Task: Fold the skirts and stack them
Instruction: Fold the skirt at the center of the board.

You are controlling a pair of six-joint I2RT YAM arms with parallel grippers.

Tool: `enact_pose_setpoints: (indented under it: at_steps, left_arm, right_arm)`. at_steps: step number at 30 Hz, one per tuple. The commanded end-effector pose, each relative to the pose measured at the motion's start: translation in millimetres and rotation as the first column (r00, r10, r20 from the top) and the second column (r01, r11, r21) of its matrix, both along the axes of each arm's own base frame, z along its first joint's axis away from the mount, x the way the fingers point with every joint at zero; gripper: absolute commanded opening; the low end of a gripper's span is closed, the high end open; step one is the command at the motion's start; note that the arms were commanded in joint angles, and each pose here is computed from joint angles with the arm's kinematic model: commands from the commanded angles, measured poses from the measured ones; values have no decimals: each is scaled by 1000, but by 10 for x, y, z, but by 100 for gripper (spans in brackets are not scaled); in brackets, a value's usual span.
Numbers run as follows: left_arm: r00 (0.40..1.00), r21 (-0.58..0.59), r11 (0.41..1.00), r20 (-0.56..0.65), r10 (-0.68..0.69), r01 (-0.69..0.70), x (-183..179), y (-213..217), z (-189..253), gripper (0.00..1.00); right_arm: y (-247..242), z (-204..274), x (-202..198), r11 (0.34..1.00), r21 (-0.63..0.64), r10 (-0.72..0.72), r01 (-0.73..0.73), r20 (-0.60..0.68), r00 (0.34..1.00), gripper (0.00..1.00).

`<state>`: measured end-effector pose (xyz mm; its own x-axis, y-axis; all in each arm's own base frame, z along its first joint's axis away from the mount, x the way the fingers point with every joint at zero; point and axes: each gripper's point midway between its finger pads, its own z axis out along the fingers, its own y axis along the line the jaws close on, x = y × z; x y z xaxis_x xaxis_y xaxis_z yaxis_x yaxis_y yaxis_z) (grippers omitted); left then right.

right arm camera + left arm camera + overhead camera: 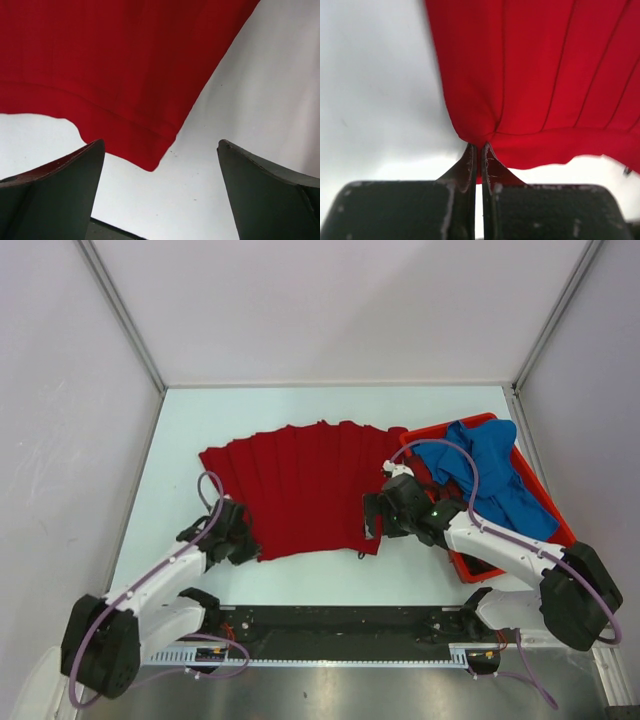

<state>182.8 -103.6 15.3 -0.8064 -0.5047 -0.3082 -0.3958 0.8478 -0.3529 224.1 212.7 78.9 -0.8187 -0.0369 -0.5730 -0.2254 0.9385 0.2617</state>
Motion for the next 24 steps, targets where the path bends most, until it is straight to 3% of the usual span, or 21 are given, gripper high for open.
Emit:
enact_pose_setpoints:
  at_steps: [1, 6, 9, 12, 14, 15, 16, 18, 22, 24]
  left_arm:
    - [975, -44, 998, -217, -43, 34, -706, -76, -162, 0]
    - [956, -79, 993, -276, -103, 84, -1009, -198, -169, 0]
    - [937, -99, 987, -316, -149, 124, -1161, -268, -203, 7]
    - [947, -44, 991, -292, -136, 129, -1092, -227, -79, 37]
    - [970, -34, 991, -199, -136, 132, -902, -256, 126, 51]
    - [978, -38, 991, -162, -131, 126, -834, -269, 197, 72]
    - [985, -51, 991, -115, -130, 125, -775, -288, 287, 84]
    - [997, 0, 997, -23, -75, 75, -581, -200, 446, 98]
    - [992, 146, 987, 120, 44, -61, -222, 104, 682, 100]
    - [972, 125, 981, 200, 124, -150, 81, 216, 830, 100]
  right_arm:
    - [-12, 131, 67, 998, -13, 59, -58, 75, 995, 100]
    - [-9, 184, 25, 993, -21, 116, -115, 90, 989, 100]
    - [-16, 246, 16, 990, -26, 142, -140, 116, 983, 100]
    - [96, 354, -24, 979, -14, 202, -202, 165, 965, 100]
    - [263, 434, -90, 960, 7, 271, -279, 202, 941, 100]
    - [345, 460, -140, 950, 28, 300, -312, 208, 931, 100]
    - [438, 527, -146, 940, 51, 316, -336, 235, 919, 100]
    - [632, 594, -267, 910, 86, 371, -405, 261, 891, 100]
    - [1175, 651, -381, 867, 112, 424, -486, 350, 836, 100]
    - [1442, 743, -418, 850, 128, 430, -511, 392, 813, 100]
